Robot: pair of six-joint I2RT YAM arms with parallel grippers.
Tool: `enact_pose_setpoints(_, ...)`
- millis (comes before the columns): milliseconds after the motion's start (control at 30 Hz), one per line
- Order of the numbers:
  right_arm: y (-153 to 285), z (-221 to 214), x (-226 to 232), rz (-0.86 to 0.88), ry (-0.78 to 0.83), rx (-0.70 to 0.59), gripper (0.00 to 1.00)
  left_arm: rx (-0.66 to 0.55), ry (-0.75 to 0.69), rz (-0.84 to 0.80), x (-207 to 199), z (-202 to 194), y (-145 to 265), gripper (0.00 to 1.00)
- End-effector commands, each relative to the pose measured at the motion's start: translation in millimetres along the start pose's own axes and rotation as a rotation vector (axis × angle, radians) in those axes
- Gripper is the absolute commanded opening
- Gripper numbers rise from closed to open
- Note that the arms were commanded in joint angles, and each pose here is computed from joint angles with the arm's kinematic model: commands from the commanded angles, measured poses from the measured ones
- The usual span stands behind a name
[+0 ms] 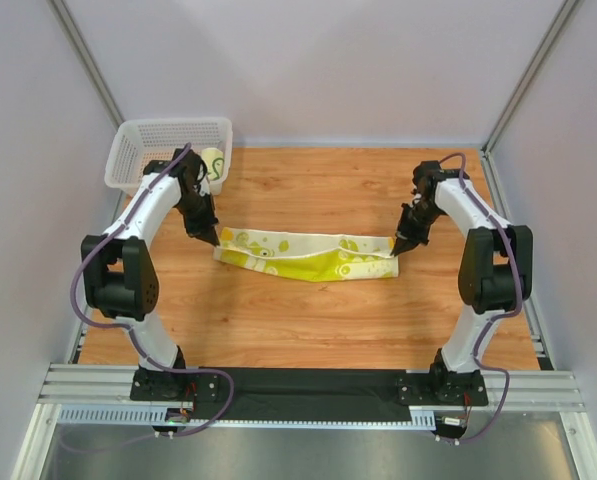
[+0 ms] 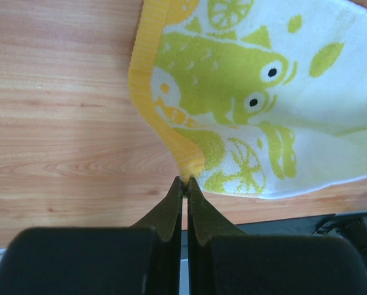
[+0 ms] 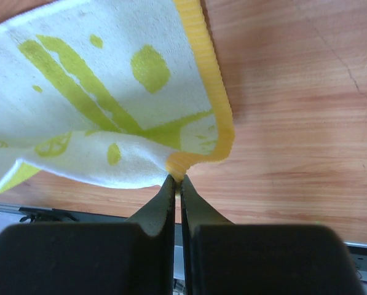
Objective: Roll the towels
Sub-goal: Fold the towel
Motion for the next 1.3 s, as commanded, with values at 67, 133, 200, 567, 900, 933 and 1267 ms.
enact_pose_setpoints(67, 5.1, 18.9, 8.2, 0.014, 0.015, -0.005, 0.0, -0.007, 0.012, -0.016, -2.7, 20.4, -1.3, 0.0)
enact_pose_setpoints(133, 4.3, 23.0, 9.6, 0.014, 0.014, -0.003, 0.0, -0.002, 0.012, -0.016, -3.3, 26.9, -4.6, 0.0)
enact_pose_setpoints(200, 2.6, 27.1, 10.8, 0.013, 0.012, 0.001, 0.0, 0.002, 0.01, -0.011, -3.3, 34.1, -7.7, 0.0)
enact_pose_setpoints(567, -3.6, 43.6, 19.8, 0.017, 0.007, 0.018, 0.0, 0.032, 0.015, 0.003, -2.0, 57.2, -23.6, 0.0)
enact_pose_setpoints(900, -13.7, 57.4, 24.0, 0.014, -0.006, 0.031, 0.0, 0.056, 0.03, 0.009, 2.6, 70.6, -35.8, 0.0)
enact_pose_setpoints(933, -14.1, 59.0, 23.5, 0.014, -0.009, 0.03, 0.0, 0.055, 0.031, 0.012, 3.5, 71.8, -36.5, 0.0)
enact_pose_setpoints(1267, -21.2, 70.8, 25.1, 0.018, -0.029, 0.044, 0.0, 0.072, 0.032, 0.011, 7.0, 80.4, -45.1, 0.0)
Point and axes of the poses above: each gripper's point midway between its finger pads, its own y axis back along the fingers, its own x axis along the line the jaws close on, z = x × y, the point moved 6 cm from there along y, back along the fingers, and after that the axes turned 10 degrees about -y, right-handed, at the moved point
